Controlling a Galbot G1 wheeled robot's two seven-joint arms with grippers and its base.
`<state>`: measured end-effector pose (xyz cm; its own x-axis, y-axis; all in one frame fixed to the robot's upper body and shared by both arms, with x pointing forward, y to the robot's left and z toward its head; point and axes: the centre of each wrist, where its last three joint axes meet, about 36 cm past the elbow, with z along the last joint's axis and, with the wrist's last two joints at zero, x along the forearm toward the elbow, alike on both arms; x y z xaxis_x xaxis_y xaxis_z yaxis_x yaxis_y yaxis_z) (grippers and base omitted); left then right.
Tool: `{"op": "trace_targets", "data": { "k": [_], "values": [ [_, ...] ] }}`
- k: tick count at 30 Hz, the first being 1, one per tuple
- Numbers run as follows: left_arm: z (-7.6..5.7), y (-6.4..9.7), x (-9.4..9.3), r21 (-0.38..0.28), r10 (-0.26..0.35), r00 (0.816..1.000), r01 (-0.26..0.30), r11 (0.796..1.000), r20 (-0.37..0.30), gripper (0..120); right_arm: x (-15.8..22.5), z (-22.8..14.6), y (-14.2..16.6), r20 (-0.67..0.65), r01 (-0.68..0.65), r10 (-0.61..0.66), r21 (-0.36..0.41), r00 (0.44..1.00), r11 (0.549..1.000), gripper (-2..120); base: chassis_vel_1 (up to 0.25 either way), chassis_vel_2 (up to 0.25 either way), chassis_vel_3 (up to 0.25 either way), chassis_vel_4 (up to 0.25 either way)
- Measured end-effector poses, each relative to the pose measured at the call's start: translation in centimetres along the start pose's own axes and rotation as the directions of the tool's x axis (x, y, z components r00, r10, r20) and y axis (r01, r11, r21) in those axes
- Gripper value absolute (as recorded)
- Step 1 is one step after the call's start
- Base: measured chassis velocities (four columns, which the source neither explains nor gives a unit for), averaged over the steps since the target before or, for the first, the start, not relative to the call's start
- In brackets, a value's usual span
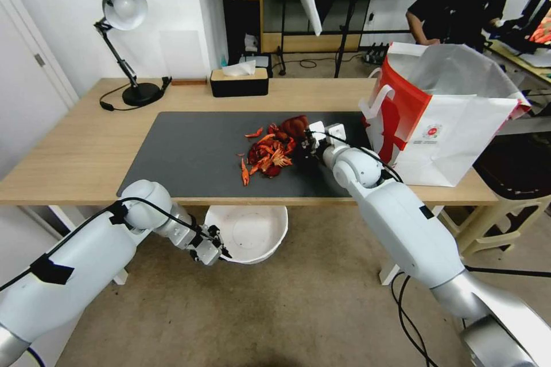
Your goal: Sweep shrimp from table into container with towel, then put container into takeout bag.
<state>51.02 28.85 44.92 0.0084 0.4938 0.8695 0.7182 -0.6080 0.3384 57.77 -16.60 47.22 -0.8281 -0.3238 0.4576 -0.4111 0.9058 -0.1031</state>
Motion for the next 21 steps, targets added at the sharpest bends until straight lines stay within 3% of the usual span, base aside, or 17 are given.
{"op": "trace_targets", "data": {
  "k": [21],
  "values": [
    [0.2,0.7,-0.5,0.001,-0.007,1.000,0.007,1.000,0.006,0,2.5,0.7,2.3,-0.004,0.053,-0.053,0.034,0.999,0.998,3,0.000,0.000,0.000,0.000]
  ]
}}
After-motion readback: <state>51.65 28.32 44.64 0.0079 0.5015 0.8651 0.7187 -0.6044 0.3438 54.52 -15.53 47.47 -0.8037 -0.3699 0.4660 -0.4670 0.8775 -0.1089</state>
